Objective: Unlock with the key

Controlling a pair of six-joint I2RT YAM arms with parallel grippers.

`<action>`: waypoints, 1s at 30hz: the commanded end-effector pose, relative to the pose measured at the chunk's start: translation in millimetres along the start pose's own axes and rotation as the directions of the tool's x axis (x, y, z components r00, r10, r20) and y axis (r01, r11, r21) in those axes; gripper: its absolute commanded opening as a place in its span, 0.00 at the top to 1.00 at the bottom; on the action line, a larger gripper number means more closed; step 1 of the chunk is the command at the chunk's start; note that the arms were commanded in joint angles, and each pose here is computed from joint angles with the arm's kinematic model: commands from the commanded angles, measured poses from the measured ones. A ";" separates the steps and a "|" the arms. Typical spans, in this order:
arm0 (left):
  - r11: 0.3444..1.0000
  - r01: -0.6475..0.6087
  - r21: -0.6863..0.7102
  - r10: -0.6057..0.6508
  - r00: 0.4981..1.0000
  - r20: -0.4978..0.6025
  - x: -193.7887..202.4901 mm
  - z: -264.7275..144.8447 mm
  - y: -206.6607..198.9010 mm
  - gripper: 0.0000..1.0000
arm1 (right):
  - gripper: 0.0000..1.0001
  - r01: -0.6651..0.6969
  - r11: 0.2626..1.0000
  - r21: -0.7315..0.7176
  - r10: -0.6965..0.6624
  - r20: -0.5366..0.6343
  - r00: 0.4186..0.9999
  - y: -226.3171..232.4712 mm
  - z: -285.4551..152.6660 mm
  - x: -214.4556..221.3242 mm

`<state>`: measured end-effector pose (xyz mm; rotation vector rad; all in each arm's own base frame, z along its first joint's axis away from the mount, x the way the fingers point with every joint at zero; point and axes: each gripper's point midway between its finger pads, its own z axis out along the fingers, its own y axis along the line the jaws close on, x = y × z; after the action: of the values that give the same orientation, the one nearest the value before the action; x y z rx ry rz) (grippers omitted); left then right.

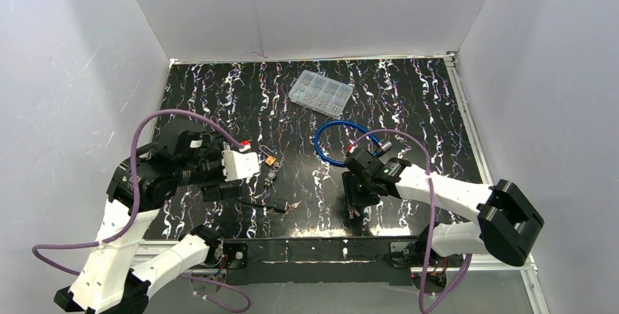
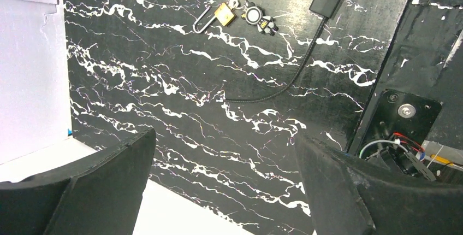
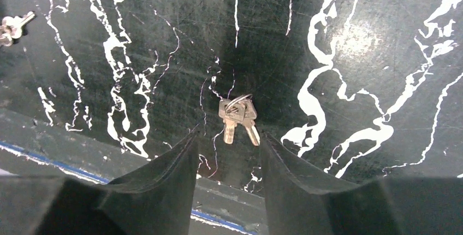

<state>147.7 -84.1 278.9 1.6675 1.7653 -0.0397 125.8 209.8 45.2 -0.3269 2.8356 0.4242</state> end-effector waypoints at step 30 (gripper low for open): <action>0.991 -0.009 0.133 -0.003 0.996 0.088 -11.3 12.3 -26.5 0.02 | 0.99 0.036 0.997 0.063 -0.037 0.009 0.999 6.0 22.8 -16.4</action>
<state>141.0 -93.2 271.4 1.7184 1.7330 -0.1157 136.2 220.1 25.6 -0.3535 2.8553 0.3389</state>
